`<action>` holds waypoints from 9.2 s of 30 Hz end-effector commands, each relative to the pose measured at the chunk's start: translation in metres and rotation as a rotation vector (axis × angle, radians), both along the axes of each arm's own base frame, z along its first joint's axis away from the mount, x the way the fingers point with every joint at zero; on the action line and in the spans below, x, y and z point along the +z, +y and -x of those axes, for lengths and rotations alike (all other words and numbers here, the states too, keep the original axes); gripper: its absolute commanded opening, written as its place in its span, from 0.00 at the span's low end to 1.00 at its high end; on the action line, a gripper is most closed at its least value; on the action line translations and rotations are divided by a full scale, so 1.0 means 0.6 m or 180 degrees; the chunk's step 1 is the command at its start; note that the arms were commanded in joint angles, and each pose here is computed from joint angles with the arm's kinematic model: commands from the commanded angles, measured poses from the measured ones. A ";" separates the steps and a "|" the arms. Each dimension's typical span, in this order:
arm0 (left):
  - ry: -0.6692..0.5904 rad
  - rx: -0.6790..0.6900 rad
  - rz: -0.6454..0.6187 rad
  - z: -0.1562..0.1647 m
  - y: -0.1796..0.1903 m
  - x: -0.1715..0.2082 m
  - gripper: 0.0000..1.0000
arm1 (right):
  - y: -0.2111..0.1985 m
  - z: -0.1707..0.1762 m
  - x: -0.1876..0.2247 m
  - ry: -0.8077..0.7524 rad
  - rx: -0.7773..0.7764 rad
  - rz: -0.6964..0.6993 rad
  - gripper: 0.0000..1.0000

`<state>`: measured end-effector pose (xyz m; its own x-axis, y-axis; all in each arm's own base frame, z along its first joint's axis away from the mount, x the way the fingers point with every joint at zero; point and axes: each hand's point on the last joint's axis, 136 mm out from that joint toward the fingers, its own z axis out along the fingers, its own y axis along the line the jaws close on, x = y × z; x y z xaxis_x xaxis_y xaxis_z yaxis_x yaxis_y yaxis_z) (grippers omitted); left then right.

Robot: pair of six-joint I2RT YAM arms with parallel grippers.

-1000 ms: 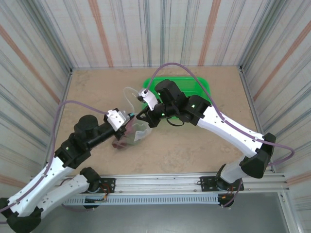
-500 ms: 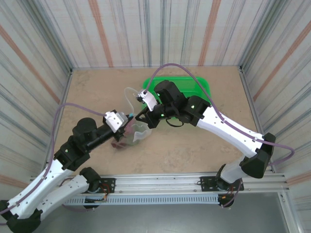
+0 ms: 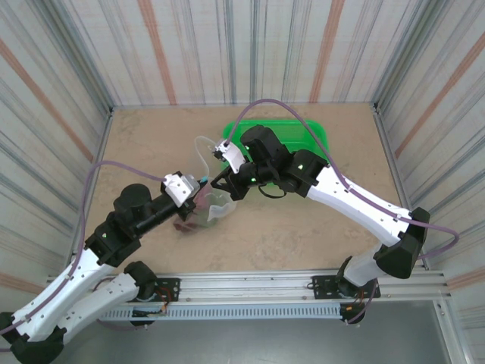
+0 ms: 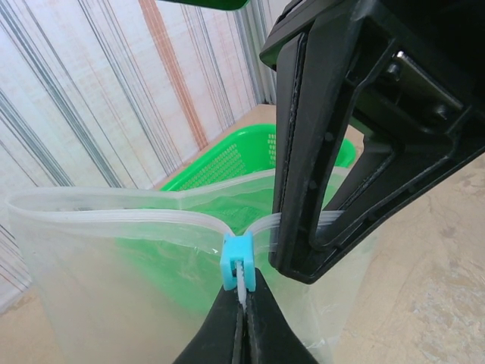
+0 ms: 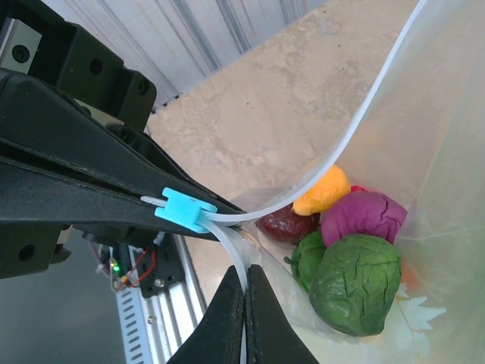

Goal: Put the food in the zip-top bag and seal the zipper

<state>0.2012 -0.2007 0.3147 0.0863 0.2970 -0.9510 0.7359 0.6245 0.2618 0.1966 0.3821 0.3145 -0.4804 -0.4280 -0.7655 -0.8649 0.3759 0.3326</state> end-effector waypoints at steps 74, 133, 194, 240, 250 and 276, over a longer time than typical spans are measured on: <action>-0.0440 -0.0682 0.0110 0.069 0.018 0.138 0.00 | -0.020 0.004 0.122 -0.2030 0.1147 0.0034 0.00; -0.0411 0.1015 -0.0068 -0.043 0.134 0.064 0.00 | -0.176 -0.037 0.095 -0.1692 0.0079 0.0562 0.00; -0.0304 0.1954 0.0071 -0.205 0.193 0.127 0.00 | -0.081 0.094 -0.067 0.0008 0.0325 0.0034 0.00; 0.0293 0.1917 0.0304 -0.196 0.203 -0.094 0.99 | -0.647 -0.240 -0.101 -0.0954 -0.4365 0.0979 1.00; 0.0697 0.2959 0.0067 -0.226 0.320 -0.222 0.99 | -0.715 -0.243 -0.258 -0.0737 -0.4164 0.1767 0.97; 0.0578 0.2581 0.0769 -0.277 0.338 -0.343 0.99 | -0.662 -0.295 -0.341 -0.1130 -0.3843 -0.0072 0.99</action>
